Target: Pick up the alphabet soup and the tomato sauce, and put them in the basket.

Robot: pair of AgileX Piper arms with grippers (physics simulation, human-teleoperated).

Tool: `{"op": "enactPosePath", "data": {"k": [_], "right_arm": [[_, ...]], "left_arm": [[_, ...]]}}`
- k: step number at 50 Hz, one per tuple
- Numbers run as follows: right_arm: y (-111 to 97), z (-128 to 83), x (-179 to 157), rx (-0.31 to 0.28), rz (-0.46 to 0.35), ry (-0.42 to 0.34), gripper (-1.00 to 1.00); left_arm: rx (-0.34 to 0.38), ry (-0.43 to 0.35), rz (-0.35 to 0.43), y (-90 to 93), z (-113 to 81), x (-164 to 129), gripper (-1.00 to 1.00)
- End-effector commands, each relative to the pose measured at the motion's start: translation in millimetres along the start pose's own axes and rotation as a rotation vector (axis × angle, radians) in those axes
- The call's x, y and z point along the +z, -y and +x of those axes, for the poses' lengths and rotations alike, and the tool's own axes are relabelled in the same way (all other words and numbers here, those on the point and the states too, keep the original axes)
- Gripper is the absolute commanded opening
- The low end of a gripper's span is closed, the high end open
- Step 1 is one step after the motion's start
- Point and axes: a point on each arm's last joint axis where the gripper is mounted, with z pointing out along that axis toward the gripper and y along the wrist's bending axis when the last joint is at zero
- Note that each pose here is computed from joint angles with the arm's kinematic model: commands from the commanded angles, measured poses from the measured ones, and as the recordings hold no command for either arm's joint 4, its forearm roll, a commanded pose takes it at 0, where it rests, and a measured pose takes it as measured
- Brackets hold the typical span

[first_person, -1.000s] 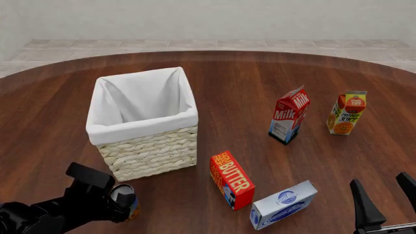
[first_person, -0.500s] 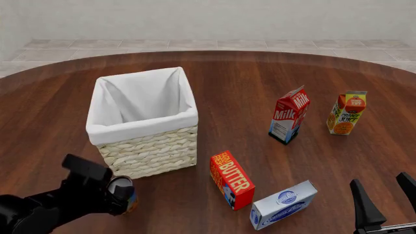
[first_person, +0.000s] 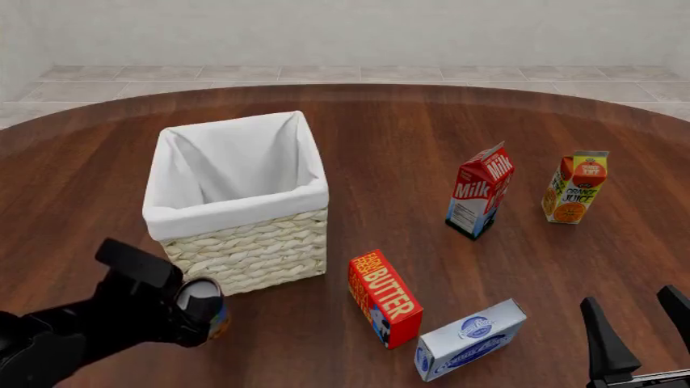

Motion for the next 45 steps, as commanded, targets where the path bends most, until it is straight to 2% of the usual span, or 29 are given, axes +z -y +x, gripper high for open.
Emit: {"op": "enactPosePath", "data": {"k": [1,27,45], "right_arm": [[0,0,0,0.0,0.0,0.0,1.0],[0,0,0,-0.003,-0.001,0.001,1.0],[0,0,0,-0.006,-0.002,0.002,1.0]], "left_arm": [[0.054,0.02,0.01,2.4,-8.2,-8,-1.0],[0.111,0.063,0.05,11.3,-31.5,-36,-1.0],[0.181,0.099,0.08,17.9,-53.3,-59,-1.0]]}}
